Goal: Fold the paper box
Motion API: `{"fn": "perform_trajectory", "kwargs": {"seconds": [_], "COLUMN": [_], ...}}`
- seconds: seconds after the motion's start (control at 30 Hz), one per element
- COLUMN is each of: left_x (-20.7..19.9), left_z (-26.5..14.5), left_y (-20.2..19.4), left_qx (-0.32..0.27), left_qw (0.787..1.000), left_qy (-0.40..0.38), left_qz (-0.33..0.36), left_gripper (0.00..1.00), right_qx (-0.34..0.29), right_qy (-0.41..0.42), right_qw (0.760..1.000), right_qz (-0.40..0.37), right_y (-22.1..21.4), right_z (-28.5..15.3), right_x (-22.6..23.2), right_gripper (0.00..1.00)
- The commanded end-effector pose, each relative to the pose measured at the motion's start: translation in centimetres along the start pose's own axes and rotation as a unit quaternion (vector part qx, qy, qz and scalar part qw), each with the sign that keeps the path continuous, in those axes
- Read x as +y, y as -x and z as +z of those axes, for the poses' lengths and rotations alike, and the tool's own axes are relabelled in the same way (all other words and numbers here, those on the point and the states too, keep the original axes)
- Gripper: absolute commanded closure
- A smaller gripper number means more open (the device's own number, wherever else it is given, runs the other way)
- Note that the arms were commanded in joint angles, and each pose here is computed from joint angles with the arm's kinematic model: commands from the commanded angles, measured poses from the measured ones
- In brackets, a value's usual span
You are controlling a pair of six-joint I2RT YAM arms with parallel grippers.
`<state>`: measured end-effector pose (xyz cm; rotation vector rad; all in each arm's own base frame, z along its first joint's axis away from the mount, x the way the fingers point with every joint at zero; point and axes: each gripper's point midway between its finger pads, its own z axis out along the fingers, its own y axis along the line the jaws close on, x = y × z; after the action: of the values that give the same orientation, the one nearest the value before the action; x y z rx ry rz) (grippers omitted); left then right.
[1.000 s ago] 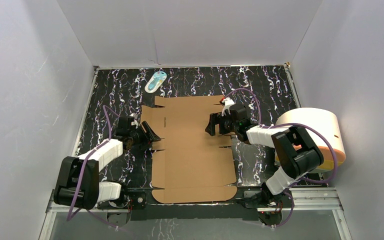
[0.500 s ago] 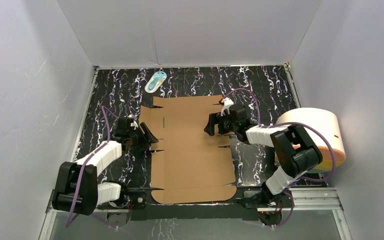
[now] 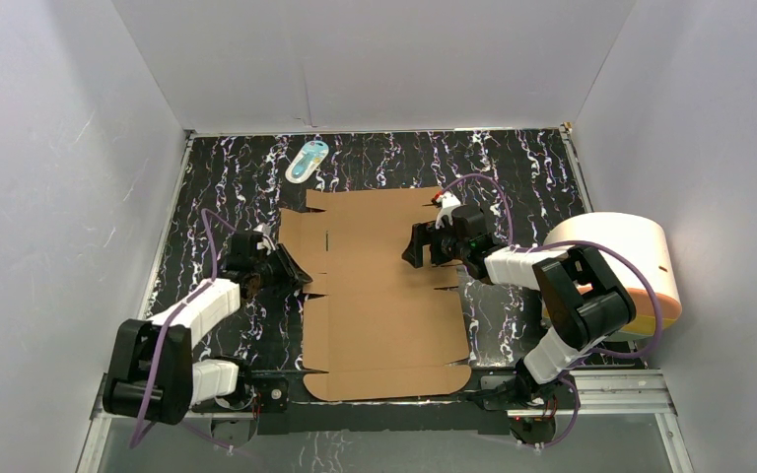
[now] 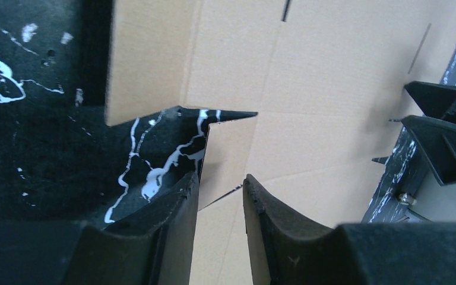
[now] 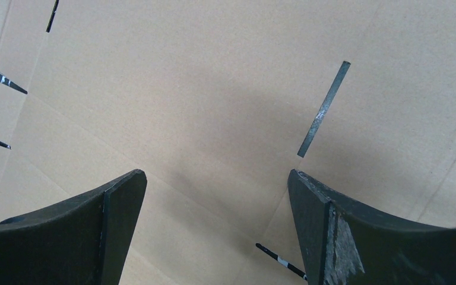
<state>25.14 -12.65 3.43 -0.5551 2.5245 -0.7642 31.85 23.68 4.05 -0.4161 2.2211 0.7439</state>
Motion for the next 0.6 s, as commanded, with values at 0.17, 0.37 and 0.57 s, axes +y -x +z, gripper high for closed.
{"fn": "perform_trajectory", "kwargs": {"seconds": [0.17, 0.37, 0.57], "left_x": [-4.4, -6.6, -7.4], "left_z": [-1.7, -1.4, 0.2], "left_y": [0.6, 0.2, -1.2], "left_qx": [-0.007, -0.004, 0.015], "left_qw": [0.997, 0.995, 0.994], "left_qy": [-0.056, -0.064, -0.049], "left_qz": [0.047, 0.072, 0.094], "left_gripper": [0.69, 0.69, 0.67], "right_qx": [0.026, 0.026, 0.026], "right_qy": [0.016, 0.015, 0.016], "right_qw": [0.999, 0.999, 0.999], "right_qz": [0.012, 0.012, 0.012], "right_y": [-1.8, -1.8, -1.8], "right_z": [0.4, 0.4, 0.4], "right_x": [0.7, 0.7, 0.8], "right_gripper": [0.02, 0.02, 0.01]}}
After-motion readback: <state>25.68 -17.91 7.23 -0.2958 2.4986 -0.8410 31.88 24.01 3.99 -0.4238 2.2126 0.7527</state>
